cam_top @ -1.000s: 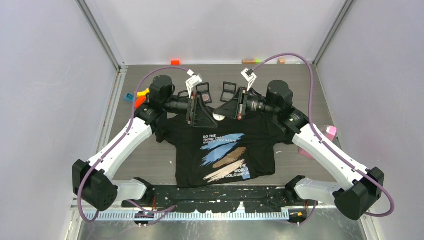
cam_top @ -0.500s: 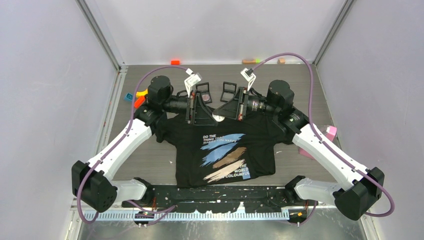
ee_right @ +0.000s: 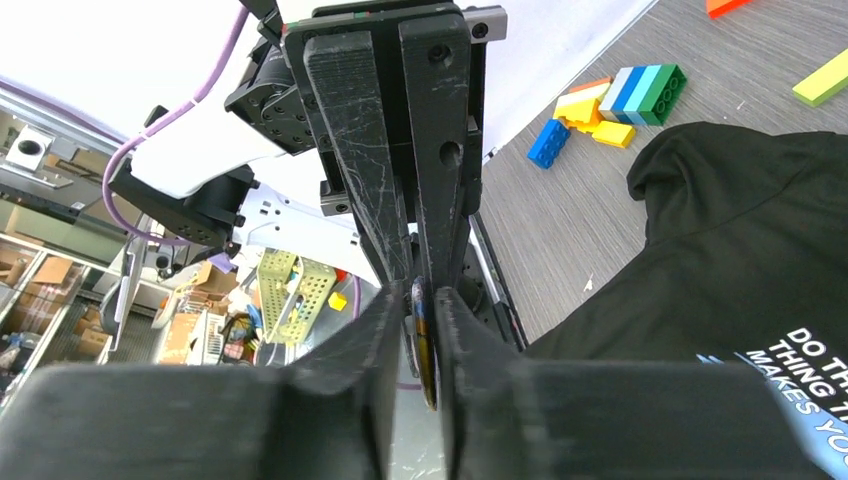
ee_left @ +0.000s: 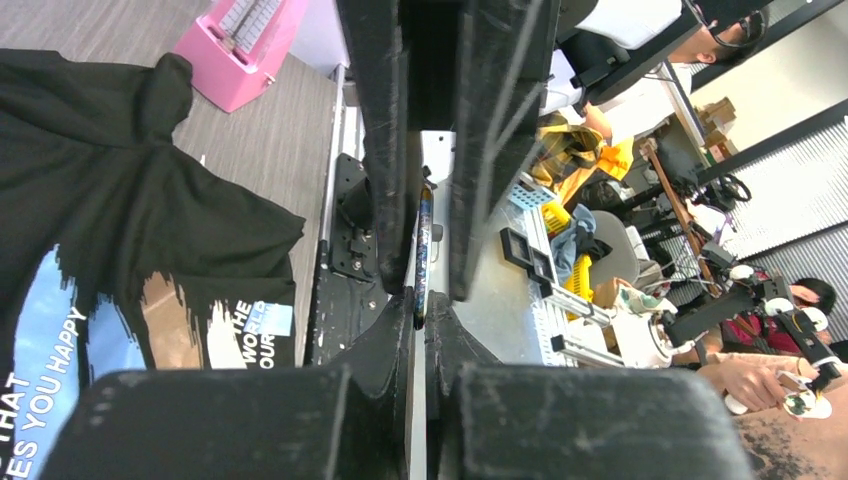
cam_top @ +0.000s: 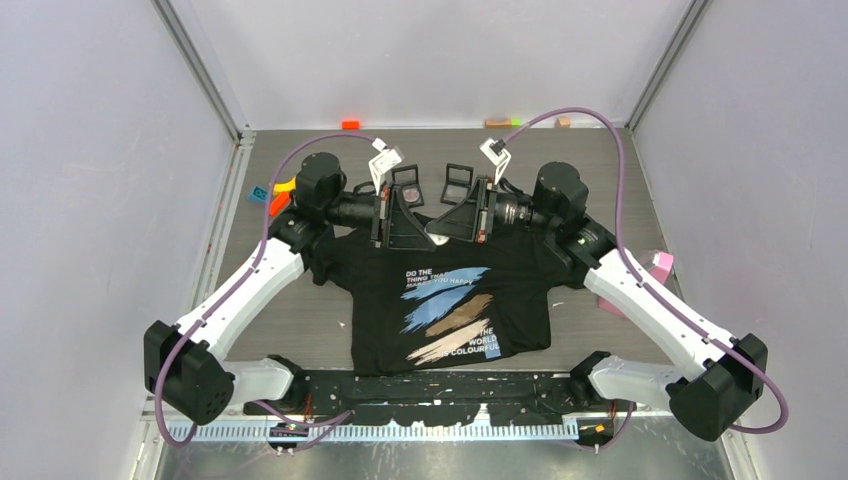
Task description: Pin the brooch onto the clothing
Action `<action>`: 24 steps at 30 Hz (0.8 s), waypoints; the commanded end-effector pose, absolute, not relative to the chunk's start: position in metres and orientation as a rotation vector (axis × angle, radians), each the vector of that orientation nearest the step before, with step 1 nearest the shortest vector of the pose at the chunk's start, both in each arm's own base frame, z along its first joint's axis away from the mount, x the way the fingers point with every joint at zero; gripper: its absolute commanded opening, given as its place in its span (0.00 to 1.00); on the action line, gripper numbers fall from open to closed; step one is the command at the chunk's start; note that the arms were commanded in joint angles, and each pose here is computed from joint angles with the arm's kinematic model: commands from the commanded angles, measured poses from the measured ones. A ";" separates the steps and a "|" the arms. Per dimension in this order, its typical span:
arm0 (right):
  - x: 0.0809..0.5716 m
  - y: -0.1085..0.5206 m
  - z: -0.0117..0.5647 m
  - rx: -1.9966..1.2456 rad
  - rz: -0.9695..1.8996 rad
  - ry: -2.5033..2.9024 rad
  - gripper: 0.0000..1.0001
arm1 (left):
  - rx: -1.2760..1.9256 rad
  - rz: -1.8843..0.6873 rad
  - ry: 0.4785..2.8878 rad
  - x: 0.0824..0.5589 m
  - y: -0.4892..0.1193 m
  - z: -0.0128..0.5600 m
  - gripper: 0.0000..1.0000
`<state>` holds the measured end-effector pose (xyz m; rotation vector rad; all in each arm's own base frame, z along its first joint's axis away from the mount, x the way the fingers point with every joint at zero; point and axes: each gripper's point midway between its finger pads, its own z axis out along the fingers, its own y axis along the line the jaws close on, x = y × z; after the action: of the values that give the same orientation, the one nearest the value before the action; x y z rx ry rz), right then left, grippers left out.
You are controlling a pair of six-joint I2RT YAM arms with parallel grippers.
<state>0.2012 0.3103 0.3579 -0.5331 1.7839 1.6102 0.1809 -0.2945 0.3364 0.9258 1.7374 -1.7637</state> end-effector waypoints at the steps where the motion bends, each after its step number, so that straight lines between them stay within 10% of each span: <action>1: 0.199 0.305 0.372 -0.507 1.593 1.715 0.36 | 0.947 -1.709 1.655 0.182 -0.293 0.347 0.00; 4: 0.205 0.298 0.371 -0.464 1.523 1.690 0.68 | 0.920 -1.674 1.666 0.187 -0.291 0.345 0.00; 7: 0.208 0.293 0.365 -0.423 1.489 1.688 0.74 | 0.899 -1.662 1.668 0.193 -0.288 0.347 0.00; 24: 0.213 0.283 0.383 -0.331 1.497 1.506 0.54 | 0.906 -1.687 1.642 0.193 -0.286 0.349 0.00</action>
<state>0.2138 0.2886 0.3468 -0.3326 1.6695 1.4985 0.2005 -0.2879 0.3326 0.8504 1.7354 -1.6910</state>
